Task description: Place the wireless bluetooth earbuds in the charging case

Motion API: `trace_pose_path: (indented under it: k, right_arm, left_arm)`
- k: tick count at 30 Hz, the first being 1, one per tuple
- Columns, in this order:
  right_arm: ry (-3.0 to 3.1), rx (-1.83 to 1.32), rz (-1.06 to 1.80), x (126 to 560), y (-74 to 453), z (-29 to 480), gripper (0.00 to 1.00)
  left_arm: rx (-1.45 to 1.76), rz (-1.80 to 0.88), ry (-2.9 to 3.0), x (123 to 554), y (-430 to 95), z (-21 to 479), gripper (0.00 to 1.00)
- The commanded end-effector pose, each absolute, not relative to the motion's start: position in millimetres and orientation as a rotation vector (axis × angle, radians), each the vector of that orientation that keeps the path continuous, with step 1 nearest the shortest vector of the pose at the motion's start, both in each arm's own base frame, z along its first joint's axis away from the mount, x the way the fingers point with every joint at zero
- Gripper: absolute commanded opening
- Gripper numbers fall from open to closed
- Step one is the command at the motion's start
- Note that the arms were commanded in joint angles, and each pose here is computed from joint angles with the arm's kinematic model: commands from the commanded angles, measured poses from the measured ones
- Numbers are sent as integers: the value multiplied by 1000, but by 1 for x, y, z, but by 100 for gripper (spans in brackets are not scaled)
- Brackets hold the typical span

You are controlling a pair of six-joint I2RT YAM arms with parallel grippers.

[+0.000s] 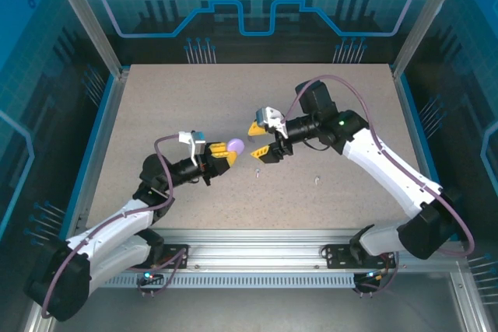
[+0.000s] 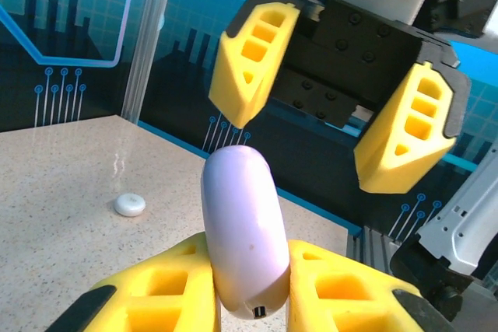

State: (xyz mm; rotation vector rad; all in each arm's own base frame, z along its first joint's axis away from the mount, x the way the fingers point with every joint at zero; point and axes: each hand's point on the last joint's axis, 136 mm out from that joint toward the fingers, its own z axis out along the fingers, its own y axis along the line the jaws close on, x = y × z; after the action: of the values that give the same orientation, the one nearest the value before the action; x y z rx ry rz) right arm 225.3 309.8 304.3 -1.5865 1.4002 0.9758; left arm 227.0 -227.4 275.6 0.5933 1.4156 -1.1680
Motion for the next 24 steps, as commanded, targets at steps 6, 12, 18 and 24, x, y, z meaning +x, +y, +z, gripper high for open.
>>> trace_pose_path:
  k: [6,12,18,24]
  right_arm:
    - [1383,-1684,1196,218,319,308,56]
    - [1367,-1696,1295,223,328,307,53]
    - [1350,-1706,1376,223,334,310,43]
    - [1345,-1727,1397,221,337,305,31]
  left_arm:
    - [658,-1190,1307,216,-232,304,23]
    - [679,-1191,1292,213,-234,307,23]
    - [690,-1190,1293,213,-236,306,23]
    - [697,-1193,1293,213,-237,306,23]
